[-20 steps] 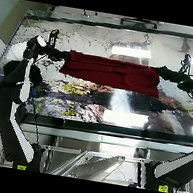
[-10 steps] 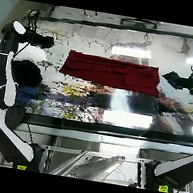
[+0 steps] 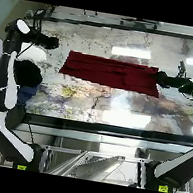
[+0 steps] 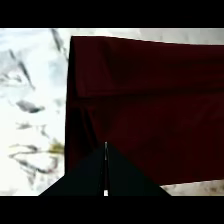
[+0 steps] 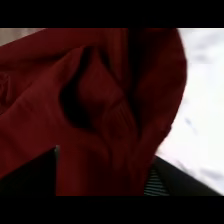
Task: Fold the shirts.
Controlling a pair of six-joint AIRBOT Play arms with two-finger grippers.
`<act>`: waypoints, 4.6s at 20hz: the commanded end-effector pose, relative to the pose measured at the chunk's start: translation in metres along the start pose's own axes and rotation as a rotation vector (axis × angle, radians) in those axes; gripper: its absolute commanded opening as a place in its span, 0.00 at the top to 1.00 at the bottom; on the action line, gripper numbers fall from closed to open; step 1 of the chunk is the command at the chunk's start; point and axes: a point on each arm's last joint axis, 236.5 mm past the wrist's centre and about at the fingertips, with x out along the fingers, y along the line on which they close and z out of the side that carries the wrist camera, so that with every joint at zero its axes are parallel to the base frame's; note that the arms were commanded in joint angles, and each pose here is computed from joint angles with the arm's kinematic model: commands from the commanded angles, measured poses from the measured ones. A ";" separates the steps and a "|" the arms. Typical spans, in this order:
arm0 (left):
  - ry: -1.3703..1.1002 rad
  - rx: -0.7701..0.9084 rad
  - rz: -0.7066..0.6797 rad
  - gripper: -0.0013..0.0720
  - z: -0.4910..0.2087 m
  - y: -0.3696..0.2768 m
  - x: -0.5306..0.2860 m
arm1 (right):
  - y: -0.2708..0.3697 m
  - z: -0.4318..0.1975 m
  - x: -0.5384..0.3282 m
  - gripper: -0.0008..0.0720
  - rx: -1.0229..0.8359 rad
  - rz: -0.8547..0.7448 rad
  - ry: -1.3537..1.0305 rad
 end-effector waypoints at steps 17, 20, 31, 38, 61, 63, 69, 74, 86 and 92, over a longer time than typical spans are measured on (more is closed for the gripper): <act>0.086 0.087 -0.397 0.95 -0.078 -0.264 0.185 | 0.181 0.052 -0.065 0.96 -0.172 0.265 -0.036; 0.125 0.084 -0.393 0.95 -0.105 -0.274 0.199 | 0.186 0.054 -0.070 0.96 -0.178 0.270 -0.042; 0.154 -0.010 -0.598 0.96 -0.074 -0.306 0.122 | 0.206 0.051 -0.077 0.96 -0.194 0.292 -0.040; -0.120 0.002 -0.536 0.96 0.038 -0.186 -0.097 | 0.318 0.022 -0.022 0.96 -0.221 0.457 -0.060; -0.071 -0.050 -0.446 0.96 -0.010 -0.098 -0.145 | 0.402 -0.064 0.089 0.33 -0.367 0.298 0.009; -0.072 -0.050 -0.447 0.96 -0.010 -0.098 -0.145 | 0.324 -0.056 0.073 0.32 -0.308 0.104 0.140; -0.064 -0.048 -0.450 0.96 -0.012 -0.100 -0.144 | 0.231 -0.044 0.088 0.05 -0.185 -0.017 0.214; -0.062 -0.046 -0.449 0.96 -0.013 -0.099 -0.144 | 0.207 -0.078 0.131 0.05 -0.090 0.010 0.309; -0.066 -0.027 -0.449 0.96 -0.013 -0.099 -0.144 | 0.225 -0.116 0.192 0.09 -0.046 0.119 0.316; -0.067 -0.024 -0.448 0.96 -0.013 -0.099 -0.144 | 0.270 -0.089 0.188 0.96 0.021 0.282 0.208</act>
